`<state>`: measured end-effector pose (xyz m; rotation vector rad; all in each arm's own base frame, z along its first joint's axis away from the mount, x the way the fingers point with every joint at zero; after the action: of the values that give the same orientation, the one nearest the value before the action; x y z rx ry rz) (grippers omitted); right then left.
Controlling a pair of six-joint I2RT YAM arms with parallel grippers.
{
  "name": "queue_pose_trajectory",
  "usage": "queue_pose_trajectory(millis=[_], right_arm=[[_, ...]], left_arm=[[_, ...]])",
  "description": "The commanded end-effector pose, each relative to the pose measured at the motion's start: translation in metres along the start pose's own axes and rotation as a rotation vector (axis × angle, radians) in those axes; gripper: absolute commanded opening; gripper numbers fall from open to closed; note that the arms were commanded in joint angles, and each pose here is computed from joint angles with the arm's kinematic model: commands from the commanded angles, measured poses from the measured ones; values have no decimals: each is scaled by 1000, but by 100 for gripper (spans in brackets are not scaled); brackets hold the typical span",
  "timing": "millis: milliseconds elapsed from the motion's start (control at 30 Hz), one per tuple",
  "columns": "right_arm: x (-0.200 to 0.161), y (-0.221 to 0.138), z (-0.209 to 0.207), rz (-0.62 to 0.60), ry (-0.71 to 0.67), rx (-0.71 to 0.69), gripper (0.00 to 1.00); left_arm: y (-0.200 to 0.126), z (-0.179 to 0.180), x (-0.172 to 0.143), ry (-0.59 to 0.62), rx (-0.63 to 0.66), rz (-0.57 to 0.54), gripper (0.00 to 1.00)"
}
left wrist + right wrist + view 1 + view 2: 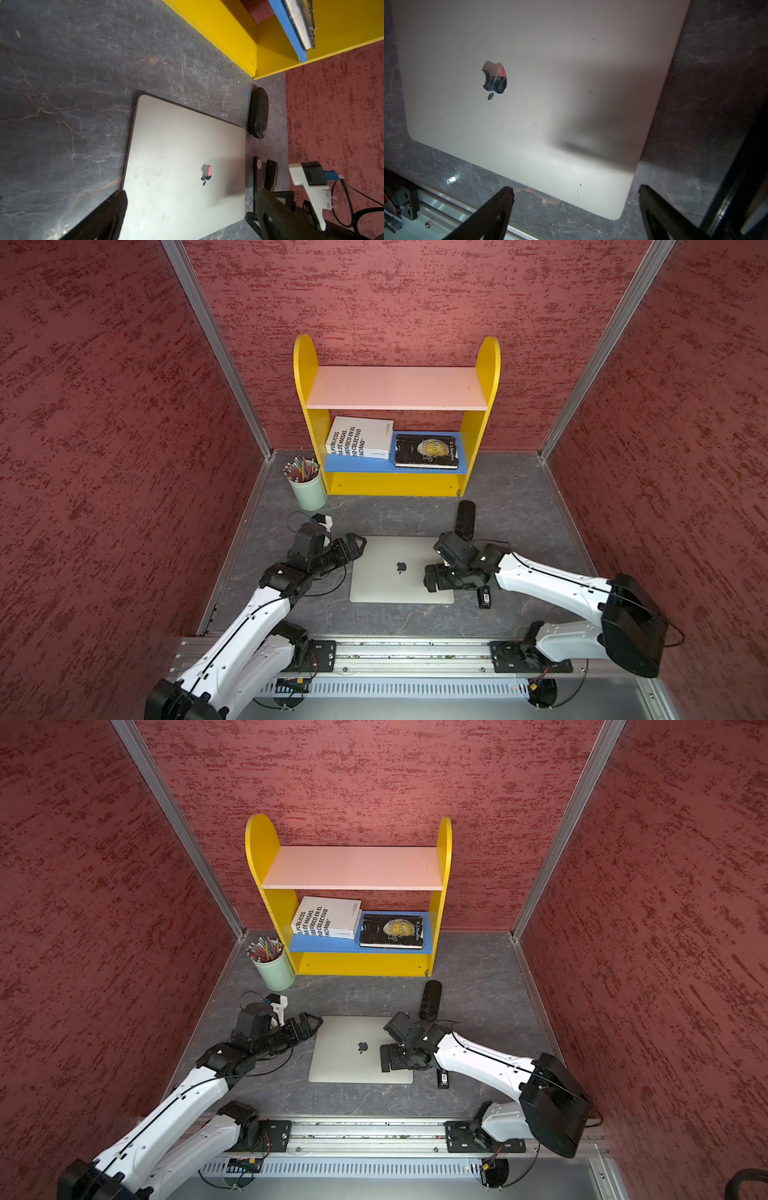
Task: Close the laptop lid and set it aside
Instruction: Pick up the laptop from the center of the board.
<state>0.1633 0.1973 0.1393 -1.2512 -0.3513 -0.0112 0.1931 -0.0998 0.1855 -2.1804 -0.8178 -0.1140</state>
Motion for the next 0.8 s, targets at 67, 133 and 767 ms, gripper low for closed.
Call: queue_pose_trajectory(millis=[67, 133, 767], right_arm=[[-6, 6, -7, -24, 90, 57, 98], [-10, 10, -11, -19, 111, 72, 98], [-20, 37, -39, 5, 235, 214, 98]], left_arm=[[16, 13, -22, 33, 94, 72, 100], [21, 15, -30, 52, 111, 99, 100], [37, 39, -57, 123, 186, 256, 100]])
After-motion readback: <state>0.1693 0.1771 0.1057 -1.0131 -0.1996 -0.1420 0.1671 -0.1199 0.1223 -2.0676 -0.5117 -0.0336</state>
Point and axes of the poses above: each gripper's point midway between its finger pads, its own y axis out along the fingers, its own z axis along the line the jaws close on, x = y × z, the point moved 8 cm from there along -y, back along the fingers, and after that the axes turned 7 degrees about -y, right-handed, at the moved point
